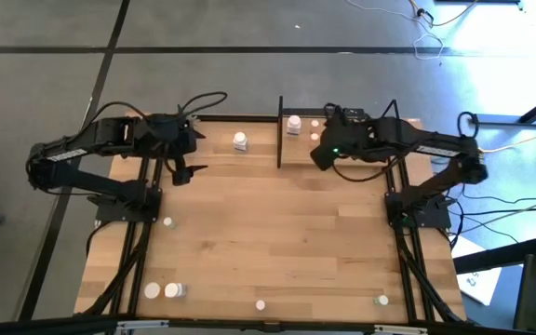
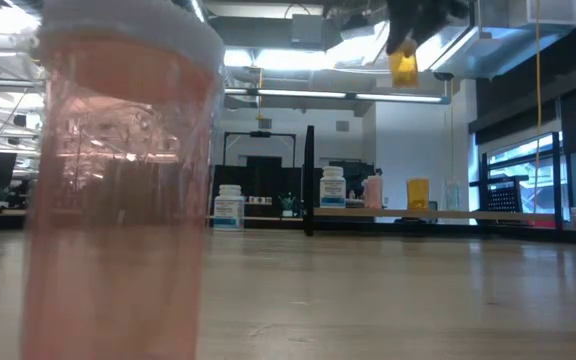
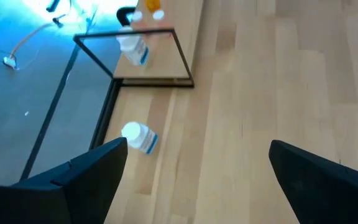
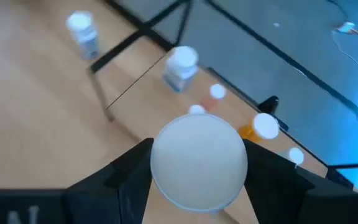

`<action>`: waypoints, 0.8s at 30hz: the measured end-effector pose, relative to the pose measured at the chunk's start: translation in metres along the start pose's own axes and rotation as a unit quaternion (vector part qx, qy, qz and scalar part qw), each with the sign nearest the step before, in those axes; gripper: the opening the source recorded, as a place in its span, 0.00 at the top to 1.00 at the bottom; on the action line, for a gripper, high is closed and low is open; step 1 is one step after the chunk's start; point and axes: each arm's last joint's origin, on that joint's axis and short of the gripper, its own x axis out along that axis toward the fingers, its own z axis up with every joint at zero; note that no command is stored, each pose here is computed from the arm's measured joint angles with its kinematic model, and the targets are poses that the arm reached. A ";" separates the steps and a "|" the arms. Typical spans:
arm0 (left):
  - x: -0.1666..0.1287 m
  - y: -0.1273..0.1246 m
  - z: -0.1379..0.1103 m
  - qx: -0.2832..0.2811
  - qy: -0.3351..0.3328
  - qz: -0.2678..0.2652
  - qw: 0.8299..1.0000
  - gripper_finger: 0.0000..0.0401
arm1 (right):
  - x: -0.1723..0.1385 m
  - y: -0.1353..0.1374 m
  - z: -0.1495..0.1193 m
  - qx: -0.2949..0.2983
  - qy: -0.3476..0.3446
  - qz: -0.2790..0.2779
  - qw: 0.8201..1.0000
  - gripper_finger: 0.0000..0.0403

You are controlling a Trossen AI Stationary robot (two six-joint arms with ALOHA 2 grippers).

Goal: Pick and place medicine bottles onto shelf by color
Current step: Put the top left orange pill bottle on the shelf

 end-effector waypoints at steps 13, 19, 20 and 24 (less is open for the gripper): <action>0.002 0.017 0.010 -0.049 -0.060 0.022 0.997 0.03 | 0.080 -0.035 -0.060 0.088 -0.035 -0.029 0.995 0.44; 0.002 0.023 0.014 -0.065 -0.089 0.005 0.994 0.03 | 0.116 -0.044 -0.080 0.127 -0.032 -0.057 0.990 0.44; 0.002 0.023 0.015 -0.063 -0.097 -0.005 0.993 0.03 | 0.121 -0.045 -0.082 0.132 -0.033 -0.059 0.989 0.44; 0.001 0.027 0.017 -0.066 -0.117 -0.024 0.991 0.03 | 0.137 -0.051 -0.089 0.153 -0.041 -0.068 0.985 0.44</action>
